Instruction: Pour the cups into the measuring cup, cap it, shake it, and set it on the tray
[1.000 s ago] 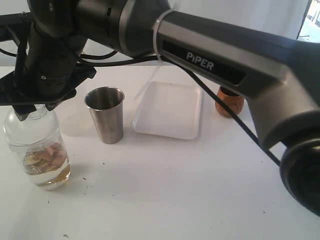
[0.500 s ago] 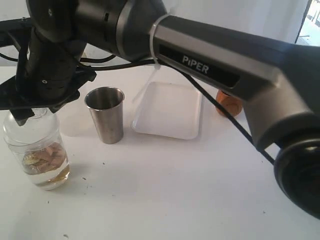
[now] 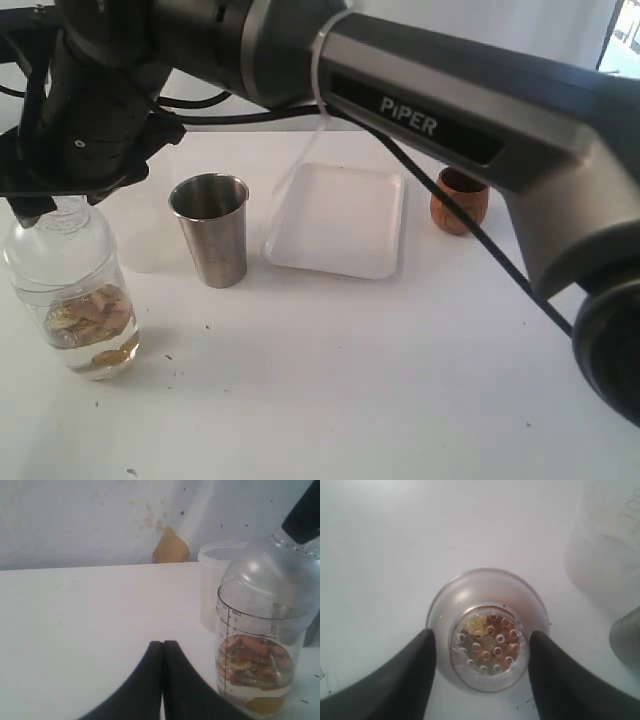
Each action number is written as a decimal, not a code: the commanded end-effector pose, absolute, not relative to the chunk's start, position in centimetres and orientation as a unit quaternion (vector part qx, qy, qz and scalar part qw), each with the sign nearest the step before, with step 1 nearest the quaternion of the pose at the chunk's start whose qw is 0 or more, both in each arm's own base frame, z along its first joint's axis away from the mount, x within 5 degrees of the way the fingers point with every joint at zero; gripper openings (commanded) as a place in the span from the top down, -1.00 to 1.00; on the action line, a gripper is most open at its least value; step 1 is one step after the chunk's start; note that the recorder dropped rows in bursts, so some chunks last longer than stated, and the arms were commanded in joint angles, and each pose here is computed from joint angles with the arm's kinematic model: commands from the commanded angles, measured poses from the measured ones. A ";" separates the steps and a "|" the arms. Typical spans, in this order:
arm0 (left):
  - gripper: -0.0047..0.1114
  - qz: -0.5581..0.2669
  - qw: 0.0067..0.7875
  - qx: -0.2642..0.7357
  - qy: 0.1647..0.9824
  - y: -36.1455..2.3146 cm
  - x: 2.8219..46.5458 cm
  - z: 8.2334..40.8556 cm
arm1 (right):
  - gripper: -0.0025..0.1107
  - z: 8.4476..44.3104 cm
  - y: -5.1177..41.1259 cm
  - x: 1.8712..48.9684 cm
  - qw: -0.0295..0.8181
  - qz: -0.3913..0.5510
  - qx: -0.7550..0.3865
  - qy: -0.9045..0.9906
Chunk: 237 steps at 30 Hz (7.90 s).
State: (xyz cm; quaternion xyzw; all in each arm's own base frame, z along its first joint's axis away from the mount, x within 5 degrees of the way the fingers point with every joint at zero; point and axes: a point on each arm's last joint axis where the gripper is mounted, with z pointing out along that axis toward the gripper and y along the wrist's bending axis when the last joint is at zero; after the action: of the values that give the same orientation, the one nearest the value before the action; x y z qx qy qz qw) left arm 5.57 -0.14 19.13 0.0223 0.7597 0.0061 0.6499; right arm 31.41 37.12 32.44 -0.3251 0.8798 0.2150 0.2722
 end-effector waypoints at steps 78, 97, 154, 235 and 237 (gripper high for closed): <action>0.92 0.003 0.654 0.020 0.756 -0.2 5.5 19.2 | 0.96 43.7 2.6 3.3 0.810 0.218 -0.220 0.499; 0.92 0.003 0.654 0.020 0.756 -0.2 5.5 19.2 | 0.96 24.3 0.5 5.7 0.765 -0.007 -0.062 0.640; 0.92 -0.172 0.773 -0.149 0.593 0.3 5.3 23.3 | 0.96 18.3 0.3 5.4 0.614 0.025 -0.022 0.789; -0.08 0.074 0.190 0.269 0.941 -12.9 23.7 33.8 | 0.96 18.3 0.3 5.4 0.614 0.025 -0.022 0.789; -0.08 0.097 0.192 0.265 0.940 -12.5 23.9 33.5 | 0.96 18.3 0.3 5.4 0.614 0.025 -0.022 0.789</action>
State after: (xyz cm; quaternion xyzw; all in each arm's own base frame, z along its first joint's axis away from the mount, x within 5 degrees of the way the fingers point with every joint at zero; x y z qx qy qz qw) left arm 23.93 -12.97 33.68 0.2685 0.9422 0.0698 0.1878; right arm 5.38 0.36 18.41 -0.0259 0.7892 0.0255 0.6130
